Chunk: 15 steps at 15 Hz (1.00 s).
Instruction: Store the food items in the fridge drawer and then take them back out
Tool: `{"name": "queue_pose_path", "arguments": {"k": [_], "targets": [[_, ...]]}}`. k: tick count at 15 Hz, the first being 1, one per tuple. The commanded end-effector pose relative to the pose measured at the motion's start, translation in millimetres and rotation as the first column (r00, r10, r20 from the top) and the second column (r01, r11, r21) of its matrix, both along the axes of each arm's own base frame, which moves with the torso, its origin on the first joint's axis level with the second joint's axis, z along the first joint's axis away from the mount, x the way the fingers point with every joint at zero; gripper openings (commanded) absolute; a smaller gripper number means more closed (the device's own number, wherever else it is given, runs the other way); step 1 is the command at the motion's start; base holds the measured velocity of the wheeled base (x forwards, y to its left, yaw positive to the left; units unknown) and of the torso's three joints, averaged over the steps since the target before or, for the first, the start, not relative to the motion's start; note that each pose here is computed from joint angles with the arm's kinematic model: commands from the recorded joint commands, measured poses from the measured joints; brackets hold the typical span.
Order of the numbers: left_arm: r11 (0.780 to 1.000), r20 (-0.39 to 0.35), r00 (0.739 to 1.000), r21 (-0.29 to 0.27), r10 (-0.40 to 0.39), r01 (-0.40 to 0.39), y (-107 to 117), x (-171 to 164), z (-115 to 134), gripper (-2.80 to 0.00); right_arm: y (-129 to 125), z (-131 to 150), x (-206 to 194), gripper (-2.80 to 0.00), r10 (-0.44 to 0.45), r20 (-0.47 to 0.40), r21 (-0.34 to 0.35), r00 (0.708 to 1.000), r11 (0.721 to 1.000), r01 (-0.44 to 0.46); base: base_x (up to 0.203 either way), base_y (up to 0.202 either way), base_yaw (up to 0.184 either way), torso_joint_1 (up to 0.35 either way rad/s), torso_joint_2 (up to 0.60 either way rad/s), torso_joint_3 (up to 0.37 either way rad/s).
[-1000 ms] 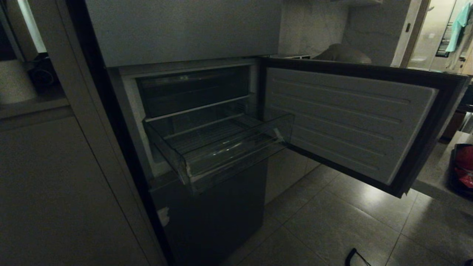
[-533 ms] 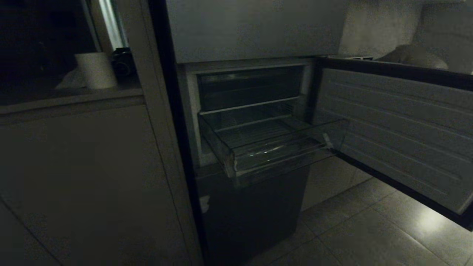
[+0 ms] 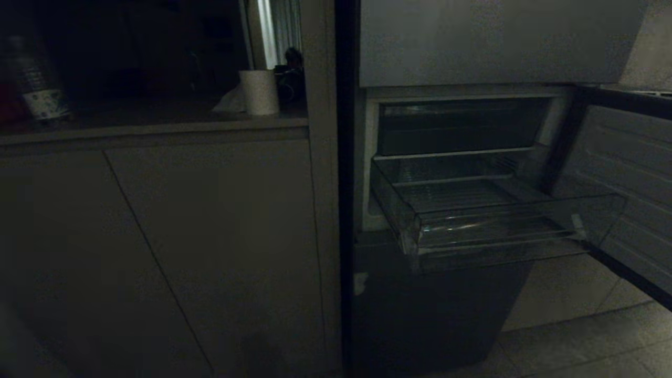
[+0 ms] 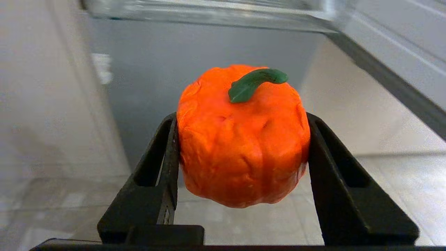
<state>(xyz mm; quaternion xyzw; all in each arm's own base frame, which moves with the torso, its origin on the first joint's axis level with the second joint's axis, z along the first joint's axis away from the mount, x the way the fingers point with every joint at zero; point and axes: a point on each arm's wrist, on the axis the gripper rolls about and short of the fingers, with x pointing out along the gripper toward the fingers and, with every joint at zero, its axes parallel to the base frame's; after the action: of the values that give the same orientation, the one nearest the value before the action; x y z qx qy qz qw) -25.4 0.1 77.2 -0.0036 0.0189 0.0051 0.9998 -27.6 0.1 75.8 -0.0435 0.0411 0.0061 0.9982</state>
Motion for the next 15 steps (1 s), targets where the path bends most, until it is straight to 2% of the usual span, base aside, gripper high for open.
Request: {"name": "queue_pose_path", "arguments": {"k": [1,3,4,5,7,9,11,13,15], "targets": [[1.000,-0.002,1.000,0.000,0.001,-0.001,0,0,0,-2.80,0,-1,0,-2.80,0.000,-0.002,0.005,1.000,1.000,0.000,0.001,-0.003,0.100,0.005,0.00,0.002],[1.000,-0.002,1.000,0.000,0.001,-0.001,0,0,0,-2.80,0,15,-3,-2.80,0.004,0.072,-0.012,0.997,1.000,-0.003,0.000,0.000,0.000,0.000,0.00,0.000],[1.000,-0.002,1.000,0.000,0.001,-0.001,0,0,0,-2.80,0,21,-3,-2.80,0.010,0.079,-0.014,0.997,1.000,-0.009,0.000,0.000,0.000,0.000,0.00,0.000],[1.000,-0.002,1.000,0.000,0.001,-0.001,0,0,0,-2.80,0,33,-2,-2.80,0.019,0.070,-0.011,0.997,1.000,-0.018,0.000,0.000,0.000,0.000,0.00,0.000],[1.000,-0.002,1.000,0.000,0.001,-0.001,0,0,0,-2.80,1,60,13,-2.80,0.040,-0.021,0.002,0.999,0.999,-0.040,0.000,0.000,0.000,0.000,0.00,0.000],[1.000,-0.002,1.000,0.000,0.001,-0.001,0,0,0,-2.80,2,93,49,-2.80,0.081,-0.151,0.028,0.985,0.997,-0.078,0.000,0.000,0.000,0.000,0.00,0.000],[1.000,-0.002,1.000,0.000,0.001,-0.001,0,0,0,-2.80,3,125,101,-2.80,0.118,-0.246,0.059,0.962,0.993,-0.106,0.000,0.000,0.000,0.000,0.00,0.000],[1.000,-0.002,1.000,0.000,0.001,-0.001,0,0,0,-2.80,4,151,156,-2.80,0.144,-0.288,0.080,0.947,0.989,-0.126,0.000,0.000,0.000,0.000,0.00,0.000],[1.000,-0.002,1.000,0.000,0.001,-0.001,0,0,0,-2.80,7,172,206,-2.80,0.168,-0.290,0.096,0.942,0.985,-0.146,0.000,0.000,0.000,0.000,0.00,0.000]]}}
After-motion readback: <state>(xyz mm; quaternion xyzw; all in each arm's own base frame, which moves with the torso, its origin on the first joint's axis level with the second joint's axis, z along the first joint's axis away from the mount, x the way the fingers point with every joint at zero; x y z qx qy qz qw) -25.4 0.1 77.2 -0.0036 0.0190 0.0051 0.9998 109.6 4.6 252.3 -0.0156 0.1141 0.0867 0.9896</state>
